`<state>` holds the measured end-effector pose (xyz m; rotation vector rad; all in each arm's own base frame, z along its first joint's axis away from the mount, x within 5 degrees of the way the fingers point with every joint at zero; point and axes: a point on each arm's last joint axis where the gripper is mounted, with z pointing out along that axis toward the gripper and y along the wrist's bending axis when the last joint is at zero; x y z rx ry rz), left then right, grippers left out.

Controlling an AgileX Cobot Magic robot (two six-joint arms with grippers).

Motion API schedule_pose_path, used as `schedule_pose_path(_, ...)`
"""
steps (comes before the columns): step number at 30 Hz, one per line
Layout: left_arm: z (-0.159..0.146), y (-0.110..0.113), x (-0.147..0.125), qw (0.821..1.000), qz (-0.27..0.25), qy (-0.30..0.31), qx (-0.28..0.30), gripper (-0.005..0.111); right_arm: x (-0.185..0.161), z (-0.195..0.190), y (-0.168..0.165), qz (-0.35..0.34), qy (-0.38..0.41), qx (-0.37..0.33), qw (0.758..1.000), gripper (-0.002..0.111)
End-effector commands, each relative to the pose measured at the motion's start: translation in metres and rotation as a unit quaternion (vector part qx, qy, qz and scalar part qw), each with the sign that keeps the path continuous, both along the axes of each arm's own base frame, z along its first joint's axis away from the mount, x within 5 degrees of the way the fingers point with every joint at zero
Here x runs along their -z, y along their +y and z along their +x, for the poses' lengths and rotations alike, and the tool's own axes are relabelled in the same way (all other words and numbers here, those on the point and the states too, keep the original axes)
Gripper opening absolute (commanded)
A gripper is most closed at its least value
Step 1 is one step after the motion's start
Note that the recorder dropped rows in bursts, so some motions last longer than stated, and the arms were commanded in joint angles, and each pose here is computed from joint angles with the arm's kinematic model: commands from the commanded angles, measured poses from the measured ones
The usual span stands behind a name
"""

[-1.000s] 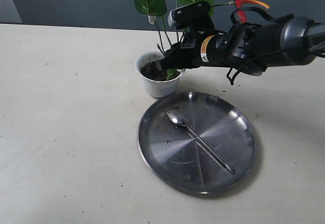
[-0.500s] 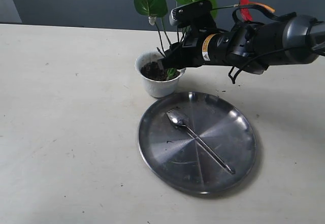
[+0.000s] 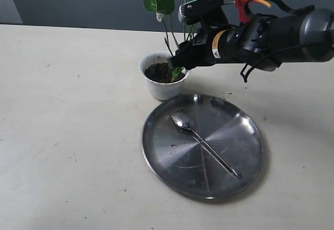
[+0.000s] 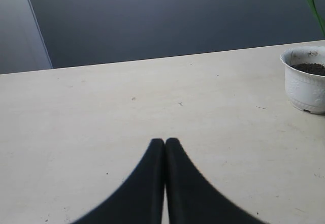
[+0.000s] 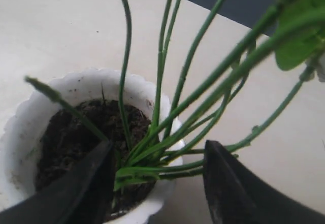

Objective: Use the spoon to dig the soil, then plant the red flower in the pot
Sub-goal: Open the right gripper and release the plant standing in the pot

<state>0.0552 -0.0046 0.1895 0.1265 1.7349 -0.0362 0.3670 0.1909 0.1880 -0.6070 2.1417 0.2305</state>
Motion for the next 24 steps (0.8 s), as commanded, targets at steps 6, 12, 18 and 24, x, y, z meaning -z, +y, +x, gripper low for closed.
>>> schedule_pose_path(6,0.000,0.000,-0.002,1.000,-0.004,-0.008,0.003,0.001,-0.013,-0.005,-0.009,-0.002,0.017,0.042,0.999,0.052)
schedule_pose_path(12,0.000,0.000,-0.002,1.000,-0.004,-0.008,0.003,0.001,-0.015,-0.013,-0.010,-0.032,0.043,0.063,0.997,0.052)
schedule_pose_path(18,0.000,0.000,-0.002,1.000,-0.004,-0.008,0.003,0.001,-0.011,-0.028,-0.001,-0.065,0.051,0.033,0.996,0.048)
schedule_pose_path(24,0.000,0.000,-0.002,1.000,-0.004,-0.008,0.003,0.001,-0.010,-0.037,0.010,-0.082,0.062,0.024,0.994,0.048)
